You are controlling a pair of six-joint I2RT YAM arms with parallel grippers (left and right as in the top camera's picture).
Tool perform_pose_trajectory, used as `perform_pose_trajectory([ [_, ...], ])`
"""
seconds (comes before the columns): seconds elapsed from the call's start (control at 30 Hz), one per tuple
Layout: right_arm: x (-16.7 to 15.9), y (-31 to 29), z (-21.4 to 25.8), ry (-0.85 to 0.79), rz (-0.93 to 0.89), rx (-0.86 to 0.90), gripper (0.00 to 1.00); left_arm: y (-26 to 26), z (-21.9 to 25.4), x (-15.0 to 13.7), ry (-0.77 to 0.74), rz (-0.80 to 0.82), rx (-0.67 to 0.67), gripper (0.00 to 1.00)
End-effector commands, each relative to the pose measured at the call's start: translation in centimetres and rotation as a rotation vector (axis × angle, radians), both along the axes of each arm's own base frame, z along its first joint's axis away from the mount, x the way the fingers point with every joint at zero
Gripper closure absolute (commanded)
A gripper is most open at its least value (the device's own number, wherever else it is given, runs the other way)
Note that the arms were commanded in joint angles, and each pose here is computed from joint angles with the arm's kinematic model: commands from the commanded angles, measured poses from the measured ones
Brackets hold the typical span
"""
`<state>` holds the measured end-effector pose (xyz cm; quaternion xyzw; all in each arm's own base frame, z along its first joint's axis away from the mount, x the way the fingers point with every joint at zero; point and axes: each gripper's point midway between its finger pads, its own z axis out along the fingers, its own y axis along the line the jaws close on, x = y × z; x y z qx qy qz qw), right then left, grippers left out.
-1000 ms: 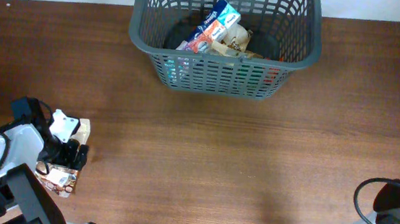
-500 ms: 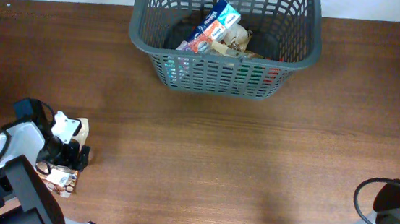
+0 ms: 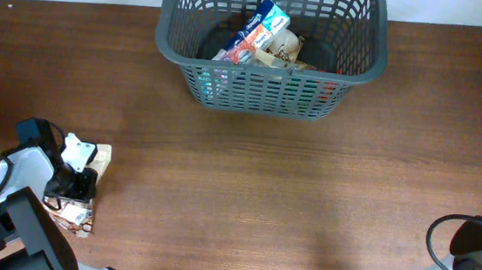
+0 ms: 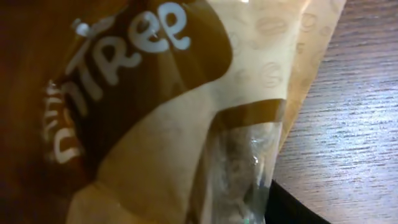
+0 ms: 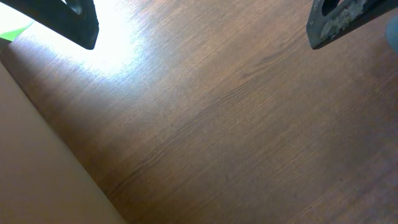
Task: Pack container
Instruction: 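Close the left gripper on the snack bag and lift it, then carry the snack bag with the left gripper over the basket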
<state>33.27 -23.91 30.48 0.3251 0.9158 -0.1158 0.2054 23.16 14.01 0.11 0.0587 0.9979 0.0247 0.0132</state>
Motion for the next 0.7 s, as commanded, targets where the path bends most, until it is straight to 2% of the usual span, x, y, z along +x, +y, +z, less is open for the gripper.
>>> perform_pose_trajectory([
  [0.0, 0.1, 0.0, -0.4, 0.002, -0.008, 0.013, 0.01, -0.5, -0.5, -0.3, 0.008, 0.006, -0.029, 0.53],
  [0.03, 0.1, 0.0, -0.4, 0.002, -0.008, 0.013, 0.01, -0.5, -0.5, -0.3, 0.006, 0.006, -0.032, 0.55],
  [0.17, 0.1, 0.0, -0.4, 0.002, -0.008, 0.013, 0.01, -0.5, -0.5, -0.2, 0.002, 0.006, -0.032, 0.98],
  [0.3, 0.1, 0.0, -0.4, 0.002, -0.008, 0.013, 0.01, -1.5, -0.2, 1.6, -0.083, 0.002, -0.101, 0.98],
  [0.47, 0.1, 0.0, -0.4, 0.002, -0.008, 0.013, 0.01, -2.5, 2.7, 6.3, -0.268, -0.022, -0.215, 0.98],
  [0.5, 0.1, 0.0, -0.4, 0.002, -0.008, 0.013, 0.01, -2.0, 4.7, 8.5, -0.34, 0.022, -0.229, 0.98],
  [0.67, 0.1, 0.0, -0.4, 0.002, -0.008, 0.013, 0.01, -0.7, 12.7, 14.5, -0.541, 0.25, -0.328, 0.98],
])
